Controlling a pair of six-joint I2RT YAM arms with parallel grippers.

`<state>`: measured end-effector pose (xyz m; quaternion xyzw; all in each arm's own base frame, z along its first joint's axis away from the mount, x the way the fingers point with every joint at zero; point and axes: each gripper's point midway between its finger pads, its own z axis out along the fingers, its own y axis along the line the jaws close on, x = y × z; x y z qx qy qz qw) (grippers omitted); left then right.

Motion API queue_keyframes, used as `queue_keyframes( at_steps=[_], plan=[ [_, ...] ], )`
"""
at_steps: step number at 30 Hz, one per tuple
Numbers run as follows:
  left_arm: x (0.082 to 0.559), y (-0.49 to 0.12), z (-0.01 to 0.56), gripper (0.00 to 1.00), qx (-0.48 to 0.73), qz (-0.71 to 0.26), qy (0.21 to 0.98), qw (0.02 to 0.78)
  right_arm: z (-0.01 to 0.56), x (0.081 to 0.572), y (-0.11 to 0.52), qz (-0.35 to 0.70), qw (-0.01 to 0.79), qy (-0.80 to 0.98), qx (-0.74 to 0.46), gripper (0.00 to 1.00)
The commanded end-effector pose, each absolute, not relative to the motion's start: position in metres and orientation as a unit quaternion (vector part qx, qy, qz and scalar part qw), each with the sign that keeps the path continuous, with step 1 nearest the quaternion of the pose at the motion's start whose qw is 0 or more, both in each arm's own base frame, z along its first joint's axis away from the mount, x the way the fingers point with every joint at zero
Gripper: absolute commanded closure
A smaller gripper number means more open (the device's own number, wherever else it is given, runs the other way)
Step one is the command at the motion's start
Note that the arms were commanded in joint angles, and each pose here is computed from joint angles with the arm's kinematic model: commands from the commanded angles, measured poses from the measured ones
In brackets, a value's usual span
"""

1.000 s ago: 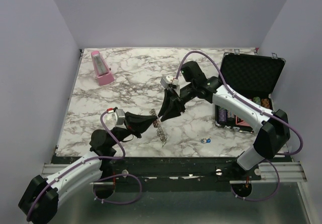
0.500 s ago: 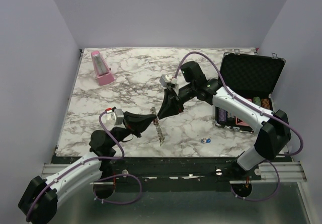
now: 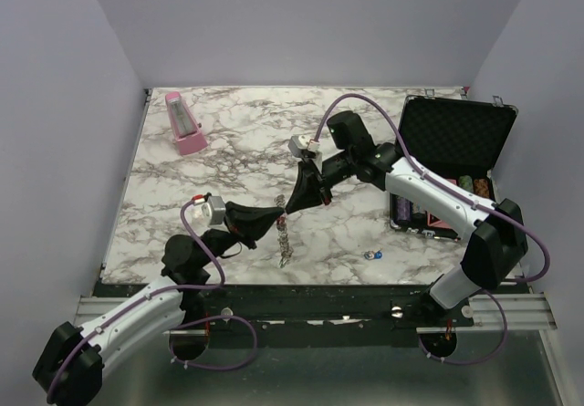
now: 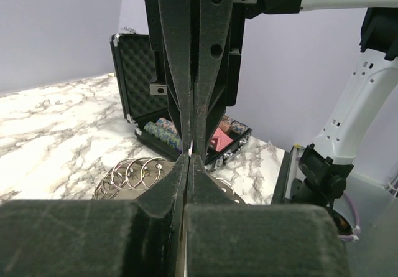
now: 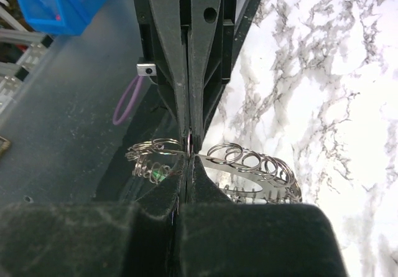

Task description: Put the keys on the keyring

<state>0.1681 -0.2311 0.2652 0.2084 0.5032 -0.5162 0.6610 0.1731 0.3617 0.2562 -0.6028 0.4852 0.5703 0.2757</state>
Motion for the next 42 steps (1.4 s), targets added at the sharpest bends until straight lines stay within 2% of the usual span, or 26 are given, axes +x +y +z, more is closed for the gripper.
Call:
queue_keyframes(
  at_steps=[1,2,4,6,10,12,14,21,34,39,42],
  plan=[
    [0.17,-0.227,0.272,0.78,0.217,-0.492,0.518,0.665,0.262,0.165,0.355,0.549,0.28,0.474,-0.629,0.99],
    [0.171,-0.226,0.269,0.62,0.223,-0.481,0.534,0.659,0.261,0.166,0.353,0.541,0.282,0.475,-0.634,0.99],
    [0.169,-0.222,0.265,0.36,0.239,-0.456,0.559,0.649,0.257,0.166,0.348,0.523,0.28,0.473,-0.651,0.99],
    [0.166,-0.217,0.264,0.22,0.256,-0.431,0.582,0.64,0.25,0.166,0.344,0.508,0.276,0.473,-0.665,0.99],
    [0.155,-0.215,0.257,0.1,0.313,-0.403,0.611,0.606,0.244,0.166,0.341,0.5,0.26,0.477,-0.674,0.99],
    [0.149,-0.219,0.254,0.1,0.344,-0.402,0.616,0.583,0.242,0.167,0.34,0.501,0.255,0.479,-0.674,0.99],
    [0.147,-0.224,0.256,0.11,0.368,-0.403,0.615,0.57,0.241,0.166,0.341,0.503,0.253,0.48,-0.673,0.99],
    [0.154,-0.247,0.258,0.33,0.414,-0.417,0.613,0.529,0.24,0.165,0.34,0.505,0.249,0.481,-0.672,0.99],
    [0.155,-0.261,0.254,0.6,0.417,-0.447,0.605,0.51,0.24,0.164,0.341,0.509,0.246,0.479,-0.671,0.99],
    [0.154,-0.265,0.251,0.76,0.419,-0.457,0.604,0.5,0.241,0.163,0.341,0.51,0.246,0.479,-0.67,0.99],
    [0.153,-0.265,0.251,0.78,0.42,-0.459,0.605,0.497,0.241,0.163,0.341,0.51,0.246,0.479,-0.671,0.99]
  ],
)
